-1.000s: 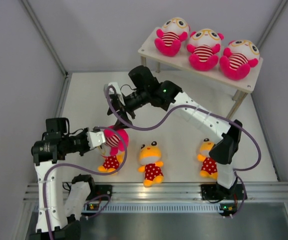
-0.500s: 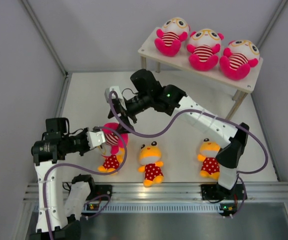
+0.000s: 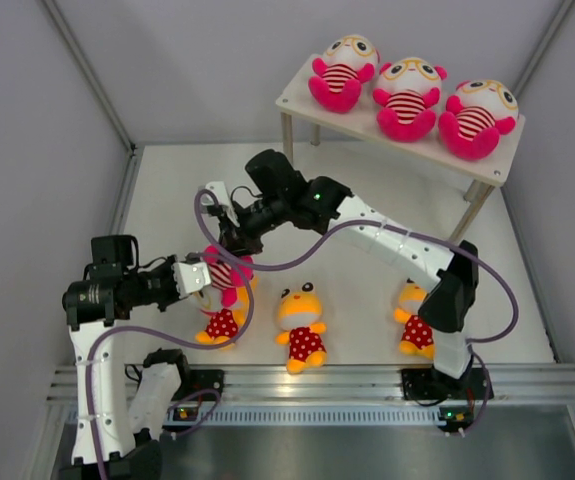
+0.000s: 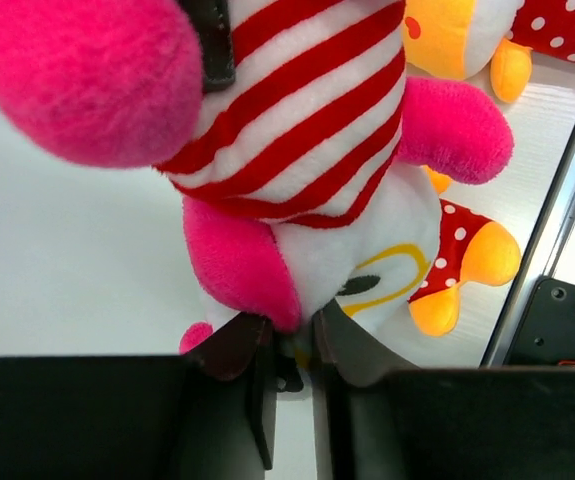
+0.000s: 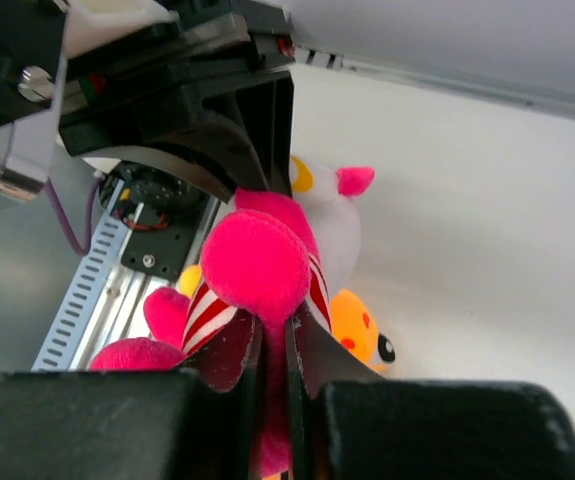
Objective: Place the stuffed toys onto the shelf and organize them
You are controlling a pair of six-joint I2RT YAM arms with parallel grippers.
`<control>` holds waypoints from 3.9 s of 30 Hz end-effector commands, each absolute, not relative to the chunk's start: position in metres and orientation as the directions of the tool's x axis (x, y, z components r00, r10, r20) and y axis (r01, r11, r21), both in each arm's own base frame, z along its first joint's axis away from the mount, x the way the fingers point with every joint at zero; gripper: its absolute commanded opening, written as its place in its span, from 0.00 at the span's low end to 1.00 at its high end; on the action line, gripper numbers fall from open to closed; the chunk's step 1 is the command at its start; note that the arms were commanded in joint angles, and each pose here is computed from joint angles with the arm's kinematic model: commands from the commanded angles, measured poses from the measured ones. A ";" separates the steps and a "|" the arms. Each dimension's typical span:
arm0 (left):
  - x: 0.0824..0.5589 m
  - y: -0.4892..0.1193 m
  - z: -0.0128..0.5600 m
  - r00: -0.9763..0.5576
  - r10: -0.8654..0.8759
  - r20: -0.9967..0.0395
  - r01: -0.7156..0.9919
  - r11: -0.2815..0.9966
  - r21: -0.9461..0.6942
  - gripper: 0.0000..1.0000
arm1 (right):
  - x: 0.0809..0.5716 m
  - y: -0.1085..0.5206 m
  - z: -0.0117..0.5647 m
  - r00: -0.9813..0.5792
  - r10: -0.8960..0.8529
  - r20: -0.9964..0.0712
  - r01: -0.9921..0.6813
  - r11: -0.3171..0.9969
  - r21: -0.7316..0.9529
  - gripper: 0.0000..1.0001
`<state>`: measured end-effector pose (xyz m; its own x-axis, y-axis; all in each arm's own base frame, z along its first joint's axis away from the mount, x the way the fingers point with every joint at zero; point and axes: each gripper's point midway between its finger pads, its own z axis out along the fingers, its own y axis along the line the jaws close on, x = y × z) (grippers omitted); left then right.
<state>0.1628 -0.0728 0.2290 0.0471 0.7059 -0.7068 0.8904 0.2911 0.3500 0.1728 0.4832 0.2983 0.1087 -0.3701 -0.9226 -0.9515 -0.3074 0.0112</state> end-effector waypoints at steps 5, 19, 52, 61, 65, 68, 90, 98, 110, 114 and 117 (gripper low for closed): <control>0.155 -0.069 0.229 -0.209 0.640 -0.739 0.869 0.468 0.160 0.77 | 0.202 0.452 0.350 0.129 -0.318 -0.939 -0.990 0.020 -0.142 0.00; 0.210 -0.023 0.293 -0.417 0.465 -0.781 0.521 0.826 0.214 0.97 | 0.236 0.264 0.554 0.268 0.034 -0.963 -0.650 0.745 -0.154 0.00; 0.196 -0.040 0.242 -0.482 0.434 -0.761 0.593 0.801 0.081 0.97 | 0.340 -0.081 0.504 0.273 -0.144 -0.951 0.319 0.946 -0.051 0.00; 0.197 -0.042 0.243 -0.478 0.429 -0.766 0.596 0.799 0.076 0.97 | 0.338 -0.056 0.508 0.324 -0.067 -0.944 0.185 0.983 -0.006 0.00; 0.196 -0.041 0.244 -0.477 0.428 -0.768 0.592 0.802 0.079 0.97 | 0.344 -0.043 0.503 0.323 0.014 -0.946 0.103 0.993 0.050 0.00; 0.195 -0.040 0.245 -0.469 0.437 -0.768 0.589 0.802 0.097 0.97 | 0.349 -0.038 0.492 0.309 0.054 -0.950 0.067 0.995 0.079 0.00; 0.193 -0.042 0.246 -0.458 0.439 -0.773 0.598 0.796 0.097 0.97 | 0.355 -0.022 0.449 0.239 0.226 -0.944 -0.021 0.973 0.228 0.00; 0.193 -0.042 0.246 -0.455 0.438 -0.776 0.599 0.795 0.098 0.97 | 0.355 -0.018 0.420 0.200 0.308 -0.930 -0.033 0.951 0.308 0.00; 0.192 -0.043 0.244 -0.457 0.440 -0.773 0.603 0.792 0.094 0.97 | 0.375 -0.013 0.417 0.170 0.356 -0.919 -0.077 0.934 0.348 0.00; 0.192 -0.043 0.243 -0.455 0.443 -0.773 0.606 0.790 0.096 0.97 | 0.379 -0.010 0.422 0.167 0.376 -0.912 -0.093 0.926 0.365 0.00; 0.192 -0.043 0.243 -0.458 0.440 -0.773 0.603 0.792 0.093 0.97 | 0.380 -0.012 0.416 0.150 0.377 -0.914 -0.080 0.926 0.369 0.00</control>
<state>0.1877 -0.0397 0.2380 -0.5015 0.4329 -0.7491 0.5883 0.8055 0.0716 0.3781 -0.0157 0.4202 0.1955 0.3520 -0.9154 -0.0595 0.9359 0.3472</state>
